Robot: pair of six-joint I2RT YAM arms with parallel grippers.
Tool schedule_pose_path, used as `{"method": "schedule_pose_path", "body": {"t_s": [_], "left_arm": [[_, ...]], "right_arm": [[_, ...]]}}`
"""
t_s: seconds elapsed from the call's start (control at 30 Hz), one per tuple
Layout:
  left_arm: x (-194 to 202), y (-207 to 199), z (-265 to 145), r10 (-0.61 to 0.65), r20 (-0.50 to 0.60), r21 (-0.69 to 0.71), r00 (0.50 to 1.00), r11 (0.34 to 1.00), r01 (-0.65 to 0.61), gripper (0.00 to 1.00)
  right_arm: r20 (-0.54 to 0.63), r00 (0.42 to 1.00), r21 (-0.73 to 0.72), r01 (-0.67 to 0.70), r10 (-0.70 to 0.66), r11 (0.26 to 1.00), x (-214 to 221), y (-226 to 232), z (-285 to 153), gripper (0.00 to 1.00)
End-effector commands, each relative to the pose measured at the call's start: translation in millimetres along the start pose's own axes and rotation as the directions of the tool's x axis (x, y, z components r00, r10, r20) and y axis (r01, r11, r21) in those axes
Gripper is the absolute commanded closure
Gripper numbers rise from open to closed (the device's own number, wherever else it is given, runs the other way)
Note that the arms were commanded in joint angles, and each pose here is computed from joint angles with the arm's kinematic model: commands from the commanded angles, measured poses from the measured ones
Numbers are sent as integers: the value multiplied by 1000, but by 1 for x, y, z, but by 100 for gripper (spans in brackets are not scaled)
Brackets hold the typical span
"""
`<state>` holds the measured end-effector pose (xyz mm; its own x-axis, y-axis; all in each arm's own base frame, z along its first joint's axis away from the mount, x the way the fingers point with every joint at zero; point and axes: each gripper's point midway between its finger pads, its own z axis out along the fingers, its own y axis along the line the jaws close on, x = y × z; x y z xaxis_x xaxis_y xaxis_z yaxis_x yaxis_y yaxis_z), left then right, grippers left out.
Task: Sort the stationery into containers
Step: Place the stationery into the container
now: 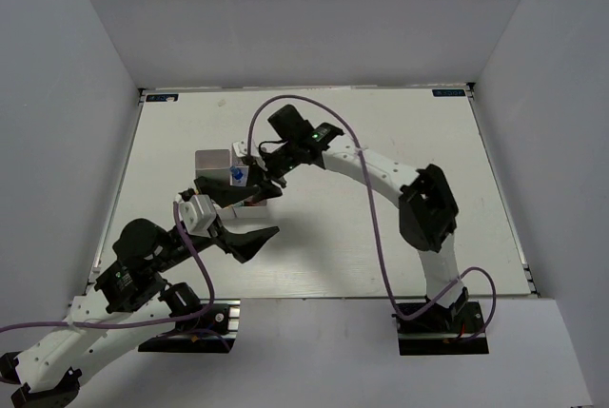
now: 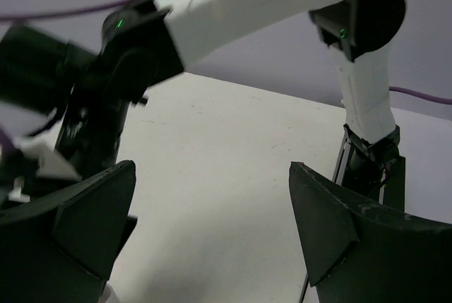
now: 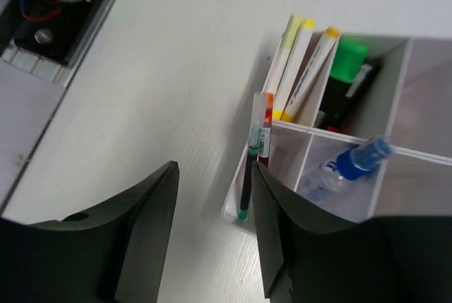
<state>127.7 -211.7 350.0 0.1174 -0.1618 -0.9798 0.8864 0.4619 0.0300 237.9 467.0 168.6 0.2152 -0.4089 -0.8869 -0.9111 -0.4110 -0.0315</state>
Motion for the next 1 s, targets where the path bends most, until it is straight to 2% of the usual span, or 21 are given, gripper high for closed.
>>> {"method": "schedule_pose_path", "body": {"t_s": [0.0, 0.13, 0.17, 0.23, 0.27, 0.3, 0.33, 0.37, 0.43, 0.47, 0.5, 0.53, 0.57, 0.67, 0.7, 0.77, 0.8, 0.83, 0.87, 0.97], "left_arm": [[-2, -2, -1, -6, 13, 12, 1000, 1000, 6, 1], [-9, -4, -3, 1, 41, 21, 999, 1000, -2, 1], [-12, -5, -5, -6, 51, 22, 999, 1000, 5, 1], [-12, -5, -5, -6, 52, 22, 999, 1000, 5, 1], [-15, -5, -5, -4, 60, 22, 998, 1000, 3, 1], [-15, -5, -5, -4, 60, 22, 998, 1000, 3, 1], [-15, -4, -5, -13, 61, 14, 998, 1000, 12, 1], [-15, -3, -5, -13, 61, 4, 998, 1000, 13, 1], [-12, 0, -3, -15, 53, -10, 998, 1000, 16, 1], [-9, 4, -1, -18, 42, -25, 999, 999, 19, 1], [-7, 4, 1, -20, 33, -26, 999, 999, 21, 1], [-9, 10, 3, -20, 34, -59, 999, 998, 22, 1], [-3, 14, 8, -27, 4, -76, 1000, 997, 28, 1], [4, 28, 15, -41, -53, -143, 998, 989, 33, 1], [13, 36, 20, -51, -93, -182, 994, 983, 33, 1], [21, 42, 25, -61, -136, -212, 989, 977, 31, 1], [22, 48, 27, -64, -150, -243, 987, 970, 26, 1], [34, 52, 33, -73, -189, -255, 979, 967, 23, 1], [34, 55, 36, -75, -196, -267, 978, 963, 21, 1], [48, 58, 48, -87, -246, -269, 965, 963, 18, 1]], "right_arm": [[66, 992, 105, 98, -105, 990, -65, 9, -48, 48], [48, 994, 274, 77, -94, 959, -75, 10, -83, 43], [1, 998, 331, 51, -55, 942, -55, 4, -90, 42], [18, 999, 418, 29, -40, 908, -60, 10, -113, 36], [-16, 1000, 508, -14, 25, 861, -40, 1, -122, 27], [-8, 999, 555, -26, 36, 831, -39, 4, -133, 23], [0, 997, 636, -57, 73, 770, -40, 1, -152, 21], [5, 995, 669, -74, 96, 739, -37, 0, -160, 18], [30, 985, 789, -129, 172, 601, -28, 5, -194, 13], [30, 974, 804, -156, 223, 573, -8, 11, -193, 10], [48, 979, 878, -137, 200, 459, -18, 17, -228, 10], [58, 979, 893, -139, 196, 427, -17, 22, -236, 10], [77, 981, 927, -136, 178, 349, -11, 39, -254, 10], [108, 976, 944, -160, 190, 287, 9, 60, -263, 10], [137, 981, 957, -167, 139, 236, 2, 79, -282, 10], [157, 975, 965, -185, 158, 184, 20, 92, -286, 10], [193, 978, 967, -204, 83, 153, 5, 109, -303, 10], [188, 975, 971, -203, 122, 129, 24, 115, -302, 10], [213, 975, 970, -219, 64, 102, 13, 127, -315, 10], [213, 976, 975, -216, 50, 48, 21, 139, -326, 10]]}}
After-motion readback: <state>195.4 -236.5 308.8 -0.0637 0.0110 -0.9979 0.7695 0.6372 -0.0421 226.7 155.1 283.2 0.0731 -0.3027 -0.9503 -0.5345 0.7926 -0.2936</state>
